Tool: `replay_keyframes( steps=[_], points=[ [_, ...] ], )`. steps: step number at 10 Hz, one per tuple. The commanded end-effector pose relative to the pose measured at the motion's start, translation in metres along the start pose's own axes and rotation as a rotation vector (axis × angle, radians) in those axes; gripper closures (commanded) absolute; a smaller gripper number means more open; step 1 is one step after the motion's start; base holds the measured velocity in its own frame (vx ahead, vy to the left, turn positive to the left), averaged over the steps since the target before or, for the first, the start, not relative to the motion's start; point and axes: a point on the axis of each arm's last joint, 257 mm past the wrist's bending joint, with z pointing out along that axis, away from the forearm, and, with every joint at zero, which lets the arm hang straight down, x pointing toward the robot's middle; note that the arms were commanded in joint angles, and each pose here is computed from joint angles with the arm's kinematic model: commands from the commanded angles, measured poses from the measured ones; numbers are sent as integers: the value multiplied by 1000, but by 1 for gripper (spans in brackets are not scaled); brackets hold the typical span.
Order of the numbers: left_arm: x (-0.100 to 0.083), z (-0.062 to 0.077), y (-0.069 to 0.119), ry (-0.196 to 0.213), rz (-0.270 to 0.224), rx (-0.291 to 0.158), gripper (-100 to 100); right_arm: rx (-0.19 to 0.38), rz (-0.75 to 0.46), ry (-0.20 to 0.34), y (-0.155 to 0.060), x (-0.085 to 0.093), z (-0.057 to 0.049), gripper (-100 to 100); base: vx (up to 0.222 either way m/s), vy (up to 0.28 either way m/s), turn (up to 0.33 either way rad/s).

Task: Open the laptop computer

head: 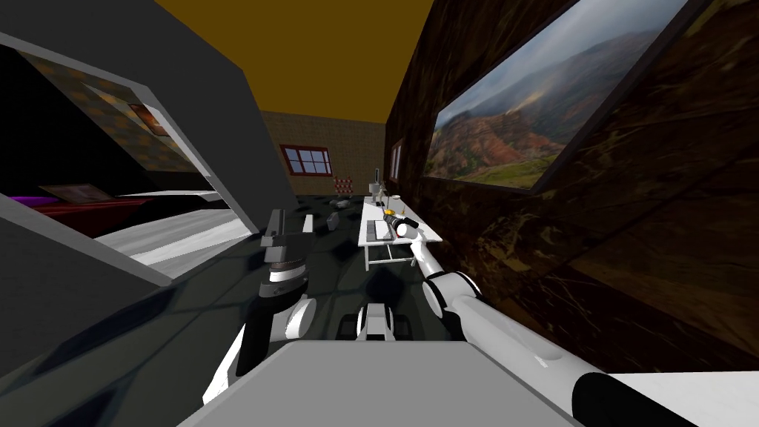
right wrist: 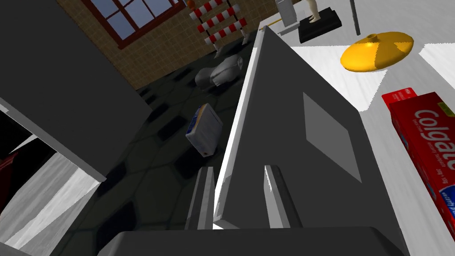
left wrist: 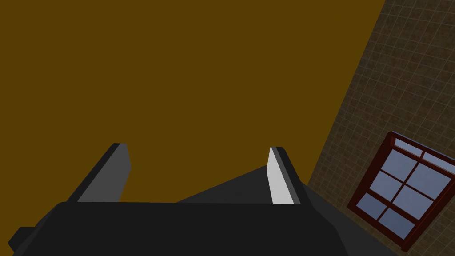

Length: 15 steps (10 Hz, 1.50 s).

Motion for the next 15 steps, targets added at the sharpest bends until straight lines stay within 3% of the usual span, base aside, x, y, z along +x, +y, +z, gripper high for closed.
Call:
replay_keyframes(
  steps=[1, 7, 8, 9, 13, 14, 15],
  points=[
    [0, 0, 0, 0, 0, 0, 0, -41, -109, -34, 19, -14, -1, 100, -9, 117, 3],
    [0, 0, 0, 0, 0, 0, 0, -97, -301, -94, 48, -33, -3, 100, -6, 95, 4],
    [0, 0, 0, 0, 0, 0, 0, -86, -275, -83, 41, -30, -1, 100, -2, 43, -5],
    [0, 0, 0, 0, 0, 0, 0, -114, -356, -95, 58, -39, -3, 100, -6, 88, 8],
    [0, 0, 0, 0, 0, 0, 0, -151, -477, -115, 80, -52, -8, 100, -1, 95, -3],
    [0, 0, 0, 0, 0, 0, 0, -136, -451, -112, 68, -34, -5, -100, -14, 58, -45],
    [0, 0, 0, 0, 0, 0, 0, -133, -451, -112, 66, -28, -4, -100, -23, 27, -38]
  ],
)
